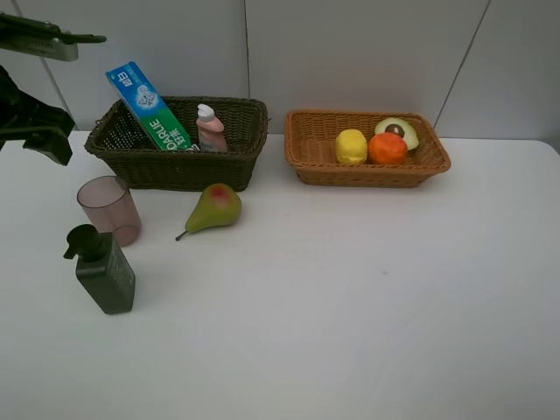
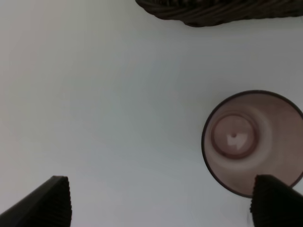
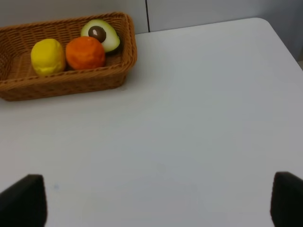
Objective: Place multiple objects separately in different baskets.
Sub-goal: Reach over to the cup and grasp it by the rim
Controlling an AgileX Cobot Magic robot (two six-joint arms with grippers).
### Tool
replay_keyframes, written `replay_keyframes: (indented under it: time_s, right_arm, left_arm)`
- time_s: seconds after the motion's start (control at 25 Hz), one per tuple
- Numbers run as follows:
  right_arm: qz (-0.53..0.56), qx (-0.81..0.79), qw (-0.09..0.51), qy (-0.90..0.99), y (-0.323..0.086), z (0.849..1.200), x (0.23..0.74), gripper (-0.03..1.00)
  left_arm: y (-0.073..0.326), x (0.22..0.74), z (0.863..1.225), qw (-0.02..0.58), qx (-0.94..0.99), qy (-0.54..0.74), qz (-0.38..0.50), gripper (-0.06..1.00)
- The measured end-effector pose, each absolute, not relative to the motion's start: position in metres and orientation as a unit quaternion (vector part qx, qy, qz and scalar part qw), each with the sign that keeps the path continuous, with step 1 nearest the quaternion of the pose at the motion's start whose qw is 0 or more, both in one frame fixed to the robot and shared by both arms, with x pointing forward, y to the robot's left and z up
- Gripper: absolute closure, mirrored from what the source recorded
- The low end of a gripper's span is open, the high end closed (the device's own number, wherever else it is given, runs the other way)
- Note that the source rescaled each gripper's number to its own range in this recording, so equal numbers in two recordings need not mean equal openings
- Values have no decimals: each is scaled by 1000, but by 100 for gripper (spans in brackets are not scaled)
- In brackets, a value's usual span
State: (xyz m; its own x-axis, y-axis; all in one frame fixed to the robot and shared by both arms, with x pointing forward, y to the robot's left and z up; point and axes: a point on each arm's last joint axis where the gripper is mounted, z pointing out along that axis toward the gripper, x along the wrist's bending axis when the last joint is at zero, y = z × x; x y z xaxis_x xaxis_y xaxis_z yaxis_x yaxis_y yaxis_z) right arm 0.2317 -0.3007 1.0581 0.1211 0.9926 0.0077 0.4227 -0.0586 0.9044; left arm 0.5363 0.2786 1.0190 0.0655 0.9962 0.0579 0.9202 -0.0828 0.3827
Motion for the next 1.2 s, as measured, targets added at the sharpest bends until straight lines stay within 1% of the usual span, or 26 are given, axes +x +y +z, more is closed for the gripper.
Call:
replay_keyframes:
  time_s: [0.56, 1.0, 1.2]
  right_arm:
    - [357, 634, 399, 558, -301, 1058, 232, -3]
    - [357, 634, 399, 558, -301, 1058, 232, -3]
    - [357, 634, 399, 558, -301, 1058, 232, -3]
  left_arm:
    - [274, 561, 959, 87, 725, 675, 107, -6]
    - [271, 573, 934, 96, 720, 680, 101, -6]
    - [271, 574, 920, 84, 719, 685, 85, -6]
